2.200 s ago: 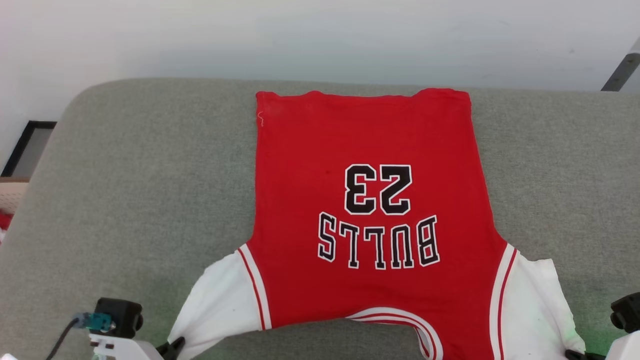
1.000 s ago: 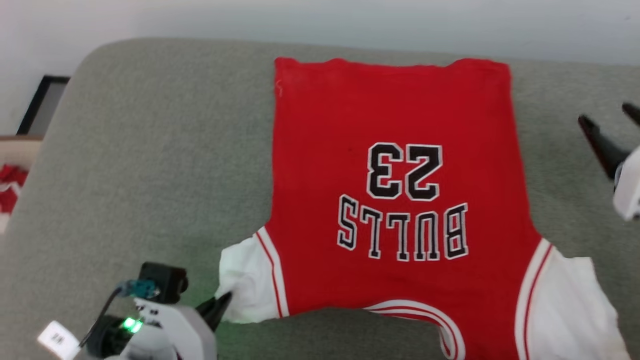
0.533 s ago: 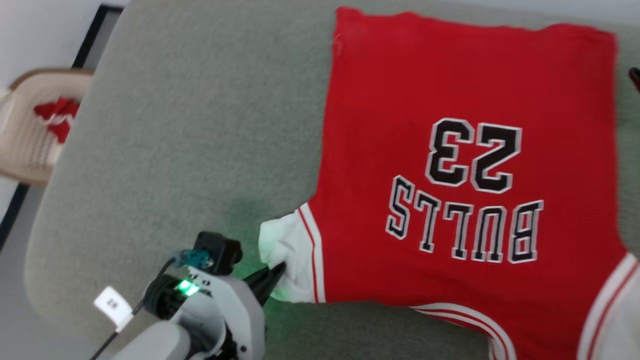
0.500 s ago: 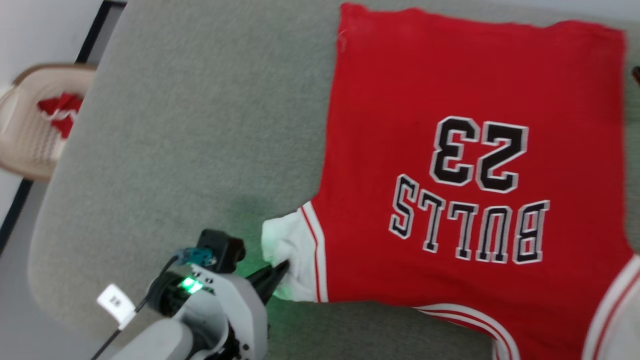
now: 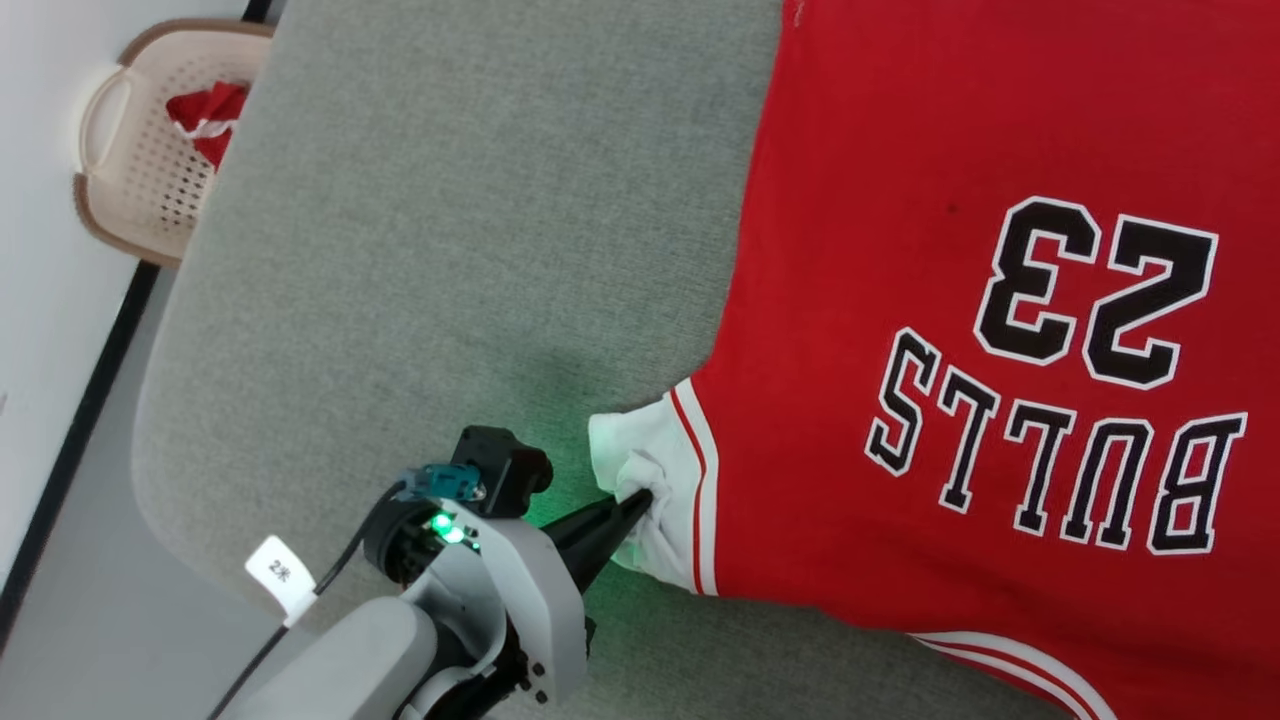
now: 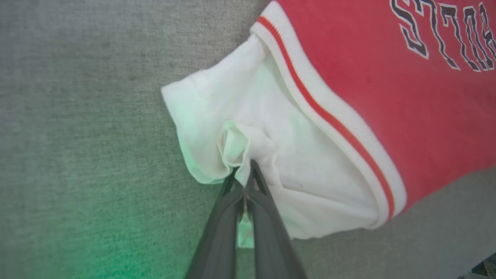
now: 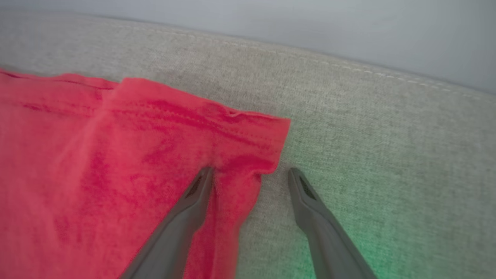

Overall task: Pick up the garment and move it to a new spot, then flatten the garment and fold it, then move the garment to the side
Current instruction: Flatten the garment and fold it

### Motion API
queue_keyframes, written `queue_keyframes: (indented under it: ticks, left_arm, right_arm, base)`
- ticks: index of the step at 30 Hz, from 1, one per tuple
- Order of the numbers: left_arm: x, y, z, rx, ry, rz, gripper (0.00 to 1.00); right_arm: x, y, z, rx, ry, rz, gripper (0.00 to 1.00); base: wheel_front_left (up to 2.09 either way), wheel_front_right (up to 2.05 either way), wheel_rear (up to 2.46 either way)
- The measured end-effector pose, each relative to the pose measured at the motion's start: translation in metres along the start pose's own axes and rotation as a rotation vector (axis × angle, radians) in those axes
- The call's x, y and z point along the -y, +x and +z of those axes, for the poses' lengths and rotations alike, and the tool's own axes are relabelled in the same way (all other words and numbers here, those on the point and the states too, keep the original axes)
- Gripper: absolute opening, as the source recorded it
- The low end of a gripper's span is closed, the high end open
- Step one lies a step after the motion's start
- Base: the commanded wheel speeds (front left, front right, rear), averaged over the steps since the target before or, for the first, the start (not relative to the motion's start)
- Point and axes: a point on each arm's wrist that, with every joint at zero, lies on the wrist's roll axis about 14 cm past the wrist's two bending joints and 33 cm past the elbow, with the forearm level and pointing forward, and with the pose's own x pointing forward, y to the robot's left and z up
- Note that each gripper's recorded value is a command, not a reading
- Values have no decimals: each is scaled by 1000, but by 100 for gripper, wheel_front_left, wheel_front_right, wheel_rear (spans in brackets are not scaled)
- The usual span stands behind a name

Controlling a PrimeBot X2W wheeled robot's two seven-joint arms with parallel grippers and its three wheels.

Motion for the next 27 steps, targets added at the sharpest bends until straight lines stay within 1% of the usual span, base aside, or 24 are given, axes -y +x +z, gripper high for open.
queue_keyframes:
  ticks: [2,3,4,6,8,11,16,22,27]
  left_arm:
    - [-2,1,-3,-10,-5,5,0]
    - [-3,2,-4,-12,-7,6,0]
    - [-4,3,-5,-14,-9,9,0]
    - [-4,4,-6,-16,-13,9,0]
    - [-3,6,-6,-17,-15,3,0]
    - [-4,7,-6,-16,-19,0,0]
    - [-6,8,-4,-8,-20,3,0]
    - [-11,7,0,1,-16,8,0]
    - [-12,9,3,0,1,5,0]
  right_arm:
    - [-1,7,-6,-51,6,-2,100]
    - [-1,10,-9,-81,12,-4,71]
    - [-1,11,-12,-115,9,-7,0]
    - [0,11,-14,-160,-25,-26,0]
    - [4,10,-16,-170,-38,-44,0]
    - [2,7,-15,-157,-42,-41,0]
    - [-2,-5,-20,-140,-100,-36,0]
    - [-4,-33,-39,-121,-174,1,0]
    - [2,-67,-67,-121,-179,46,0]
  base:
    - [0,0,0]
    - [0,0,0]
    - [0,0,0]
    - [0,0,0]
    - [0,0,0]
    - [0,0,0]
    - [0,0,0]
    - [0,0,0]
    - [0,0,0]
